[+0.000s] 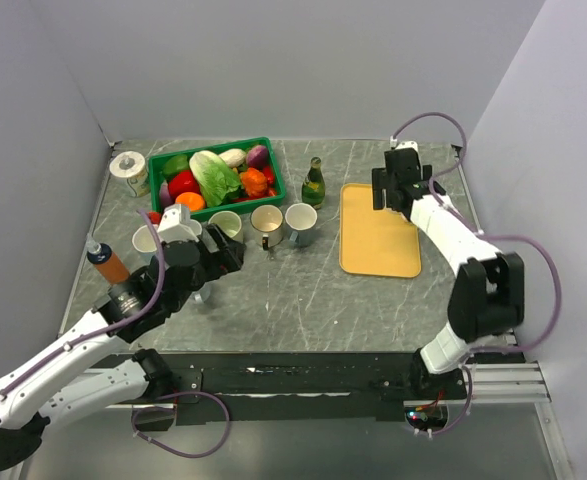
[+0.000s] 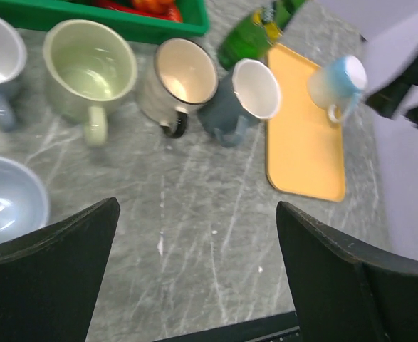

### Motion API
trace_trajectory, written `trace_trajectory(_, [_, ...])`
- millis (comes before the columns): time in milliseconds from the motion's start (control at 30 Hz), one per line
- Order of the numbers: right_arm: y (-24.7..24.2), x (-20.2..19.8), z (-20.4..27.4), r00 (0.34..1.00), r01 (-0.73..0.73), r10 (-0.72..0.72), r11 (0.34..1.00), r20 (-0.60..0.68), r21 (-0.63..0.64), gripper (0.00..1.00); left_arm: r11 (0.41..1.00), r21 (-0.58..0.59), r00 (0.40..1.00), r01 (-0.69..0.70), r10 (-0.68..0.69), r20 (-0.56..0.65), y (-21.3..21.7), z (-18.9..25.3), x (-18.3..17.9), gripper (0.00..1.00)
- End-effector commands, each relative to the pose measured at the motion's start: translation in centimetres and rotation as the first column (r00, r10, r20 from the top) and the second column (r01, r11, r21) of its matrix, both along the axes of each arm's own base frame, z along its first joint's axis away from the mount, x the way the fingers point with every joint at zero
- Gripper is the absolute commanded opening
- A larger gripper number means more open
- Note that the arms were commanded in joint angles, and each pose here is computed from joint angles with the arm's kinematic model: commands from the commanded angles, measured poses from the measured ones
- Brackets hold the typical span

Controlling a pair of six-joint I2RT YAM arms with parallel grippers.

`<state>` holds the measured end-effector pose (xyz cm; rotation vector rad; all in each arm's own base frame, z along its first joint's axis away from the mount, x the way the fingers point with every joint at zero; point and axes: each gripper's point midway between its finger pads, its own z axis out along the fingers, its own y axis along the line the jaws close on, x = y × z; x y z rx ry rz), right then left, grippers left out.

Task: Turn the mug right side up

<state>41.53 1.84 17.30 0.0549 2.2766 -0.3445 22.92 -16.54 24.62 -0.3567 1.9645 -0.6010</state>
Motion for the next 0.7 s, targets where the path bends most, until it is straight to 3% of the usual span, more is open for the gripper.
trace_trajectory(0, [-0.5,2.5,-1.1,0.999,-0.041,0.04,0.998,-0.029,-0.04,0.98,0.992,-0.018,0.991,0.125,-0.125,0.043,-2.6,0.7,0.1,0.96])
trace_trajectory(433, [-2.7,5.9,-7.2,0.99,-0.063,0.065,0.998,-0.127,0.02,0.92,0.981,-0.015,0.981,0.193,-0.192,0.036,-4.5,0.6,0.4,0.96])
trace_trajectory(667, [-2.5,7.5,-8.0,0.986,-0.105,0.111,0.993,-0.123,0.053,0.85,0.979,0.004,0.979,0.202,-0.202,0.024,-4.8,0.3,0.6,0.96])
